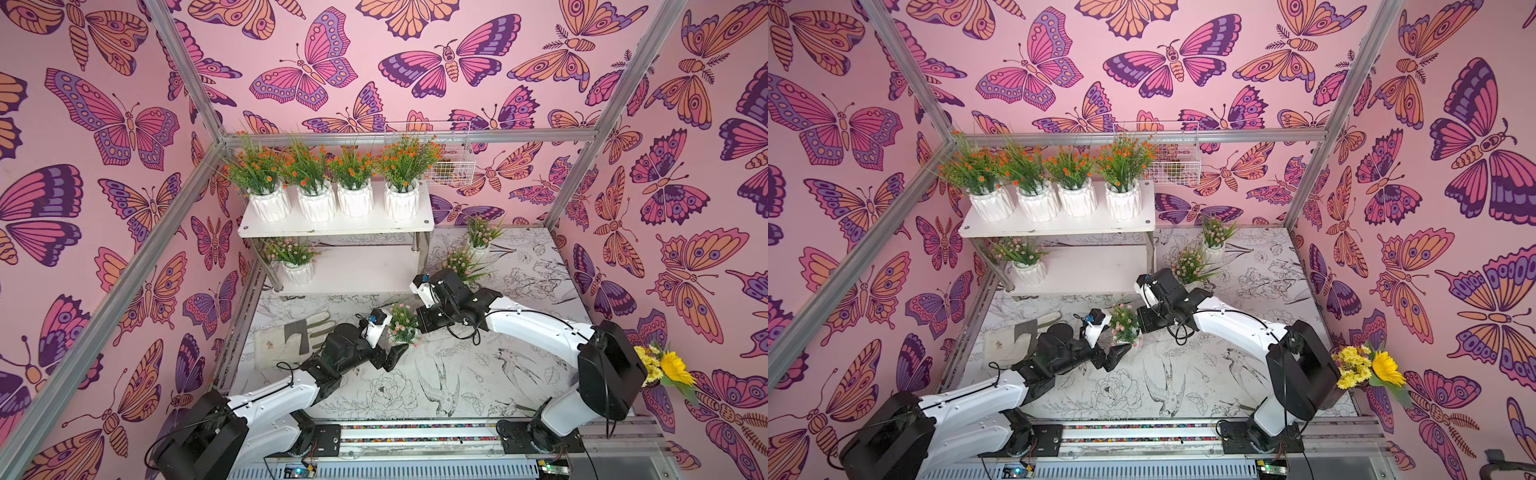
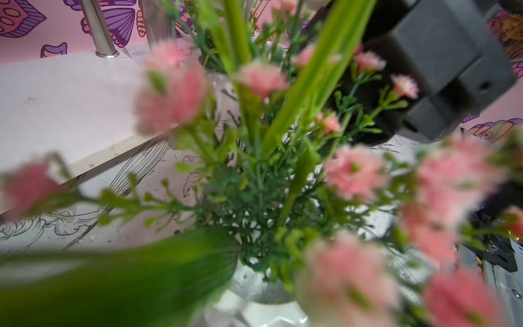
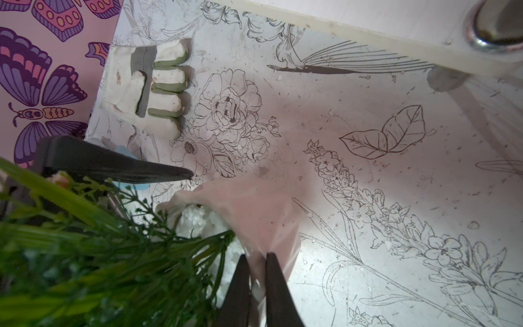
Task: Place the baby's breath potted plants on the rack by color
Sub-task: Pick up the baby's breath potted plant from the center of the board.
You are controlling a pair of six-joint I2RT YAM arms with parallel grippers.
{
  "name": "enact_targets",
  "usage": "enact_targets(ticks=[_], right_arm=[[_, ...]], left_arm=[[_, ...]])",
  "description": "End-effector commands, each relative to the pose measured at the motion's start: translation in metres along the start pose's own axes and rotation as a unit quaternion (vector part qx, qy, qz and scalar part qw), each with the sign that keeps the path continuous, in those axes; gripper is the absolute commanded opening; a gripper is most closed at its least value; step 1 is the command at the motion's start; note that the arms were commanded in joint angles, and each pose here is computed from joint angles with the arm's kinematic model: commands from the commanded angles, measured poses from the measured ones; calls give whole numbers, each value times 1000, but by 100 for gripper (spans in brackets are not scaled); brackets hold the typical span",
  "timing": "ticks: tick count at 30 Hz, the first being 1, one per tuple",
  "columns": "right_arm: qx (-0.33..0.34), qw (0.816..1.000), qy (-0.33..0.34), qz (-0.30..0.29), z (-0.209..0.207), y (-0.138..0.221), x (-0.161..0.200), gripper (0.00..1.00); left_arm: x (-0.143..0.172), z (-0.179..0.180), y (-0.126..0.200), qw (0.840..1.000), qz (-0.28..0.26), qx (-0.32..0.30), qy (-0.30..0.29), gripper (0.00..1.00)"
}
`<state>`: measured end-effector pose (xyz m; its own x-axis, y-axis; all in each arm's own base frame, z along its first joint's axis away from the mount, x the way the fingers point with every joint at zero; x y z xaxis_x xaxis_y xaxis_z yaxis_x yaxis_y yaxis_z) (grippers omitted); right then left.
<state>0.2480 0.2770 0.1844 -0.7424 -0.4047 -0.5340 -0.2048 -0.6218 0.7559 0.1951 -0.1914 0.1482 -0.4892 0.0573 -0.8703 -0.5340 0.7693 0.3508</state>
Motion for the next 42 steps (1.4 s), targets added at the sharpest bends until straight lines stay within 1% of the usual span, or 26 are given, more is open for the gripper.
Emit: enact_targets(ticks=[1, 19, 27, 32, 36, 38, 42], right_arm=[[-31, 999, 12, -30, 16, 13, -13, 0], [-68, 997, 18, -25, 32, 8, -10, 0], [-71, 997, 18, -20, 34, 7, -8, 0], [-73, 997, 21, -19, 35, 5, -6, 0], [-71, 997, 21, -16, 34, 3, -3, 0], [-71, 997, 20, -16, 34, 2, -2, 0], [-67, 997, 19, -14, 31, -1, 0, 1]], left_arm=[[-8, -7, -4, 1000, -6, 22, -13, 99], [-11, -7, -9, 1000, -10, 21, -15, 99], [-12, -6, -9, 1000, -16, 17, -16, 98], [-12, -5, -8, 1000, -18, 13, -14, 92], [-12, -5, -8, 1000, -21, 13, -13, 81], [-12, -4, -8, 1000, -21, 11, -12, 79], [-12, -3, -10, 1000, -22, 4, -4, 69]])
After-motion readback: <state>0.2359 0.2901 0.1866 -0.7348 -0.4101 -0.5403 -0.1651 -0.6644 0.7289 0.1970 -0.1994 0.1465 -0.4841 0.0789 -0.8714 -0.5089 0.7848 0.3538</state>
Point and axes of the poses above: each gripper's point midway between its finger pads, its own y axis back along the fingers, its own z axis along the line the jaws close on, x = y × z, the point moved 7 cm from there along y, back along the fingers, and after that the axes turned 11 degrees about y, right-handed, at the moved point
